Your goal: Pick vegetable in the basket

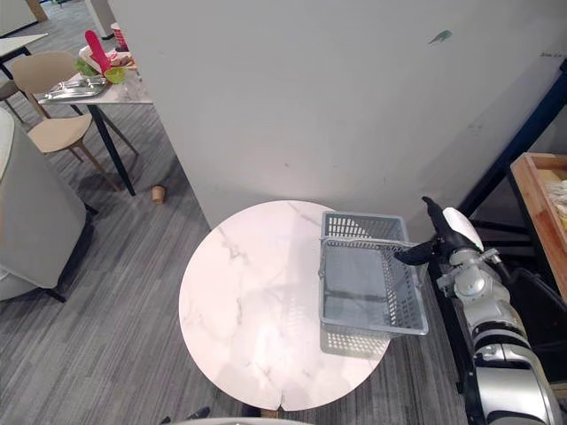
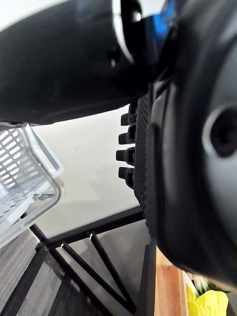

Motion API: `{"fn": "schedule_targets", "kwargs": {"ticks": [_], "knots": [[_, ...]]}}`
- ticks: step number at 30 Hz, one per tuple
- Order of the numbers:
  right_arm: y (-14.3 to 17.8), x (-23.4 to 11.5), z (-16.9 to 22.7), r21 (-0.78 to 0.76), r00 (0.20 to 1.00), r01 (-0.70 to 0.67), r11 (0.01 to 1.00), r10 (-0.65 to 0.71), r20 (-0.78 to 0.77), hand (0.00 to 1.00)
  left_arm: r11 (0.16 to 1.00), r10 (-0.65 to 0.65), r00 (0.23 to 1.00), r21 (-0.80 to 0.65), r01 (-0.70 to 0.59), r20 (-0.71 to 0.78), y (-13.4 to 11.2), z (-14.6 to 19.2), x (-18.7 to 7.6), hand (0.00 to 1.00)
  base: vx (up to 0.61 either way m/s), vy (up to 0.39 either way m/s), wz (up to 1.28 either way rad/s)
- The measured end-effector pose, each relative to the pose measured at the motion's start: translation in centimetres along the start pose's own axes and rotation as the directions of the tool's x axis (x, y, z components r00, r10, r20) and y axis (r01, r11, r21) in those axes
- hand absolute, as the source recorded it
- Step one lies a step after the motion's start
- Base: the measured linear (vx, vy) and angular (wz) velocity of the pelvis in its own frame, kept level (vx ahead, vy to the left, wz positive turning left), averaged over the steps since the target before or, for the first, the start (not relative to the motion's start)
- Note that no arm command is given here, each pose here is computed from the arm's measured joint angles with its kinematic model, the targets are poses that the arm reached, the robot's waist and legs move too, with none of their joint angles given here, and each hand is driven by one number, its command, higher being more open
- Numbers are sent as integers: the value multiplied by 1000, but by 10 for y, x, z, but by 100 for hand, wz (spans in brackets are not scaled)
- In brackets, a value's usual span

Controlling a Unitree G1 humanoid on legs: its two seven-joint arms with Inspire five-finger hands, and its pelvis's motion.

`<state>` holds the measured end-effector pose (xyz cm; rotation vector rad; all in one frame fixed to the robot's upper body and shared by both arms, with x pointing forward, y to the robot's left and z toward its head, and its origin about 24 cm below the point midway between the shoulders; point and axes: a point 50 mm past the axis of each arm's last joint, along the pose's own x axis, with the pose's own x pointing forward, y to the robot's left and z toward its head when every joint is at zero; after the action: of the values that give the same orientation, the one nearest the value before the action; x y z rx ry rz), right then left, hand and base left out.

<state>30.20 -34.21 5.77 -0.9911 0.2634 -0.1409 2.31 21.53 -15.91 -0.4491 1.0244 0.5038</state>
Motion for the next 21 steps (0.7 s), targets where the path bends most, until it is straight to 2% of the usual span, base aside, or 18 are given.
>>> {"fn": "schedule_targets", "kwargs": {"ticks": [7,15,21], "knots": [[26,-6,-15,-71,987,-140,988,133,-90,100,1000,1,1000,4,-1,-19,0,-1,0,100,-132,-3,5],[23,-5,-14,-100,993,-97,990,89,-80,100,1000,-20,1000,18,20,18,-1,13,2,100,2,24,-2],[0,10,8,-197,999,-32,980,29,-18,100,999,-54,995,6,54,79,-9,29,4,100,58,-2,-8]]}}
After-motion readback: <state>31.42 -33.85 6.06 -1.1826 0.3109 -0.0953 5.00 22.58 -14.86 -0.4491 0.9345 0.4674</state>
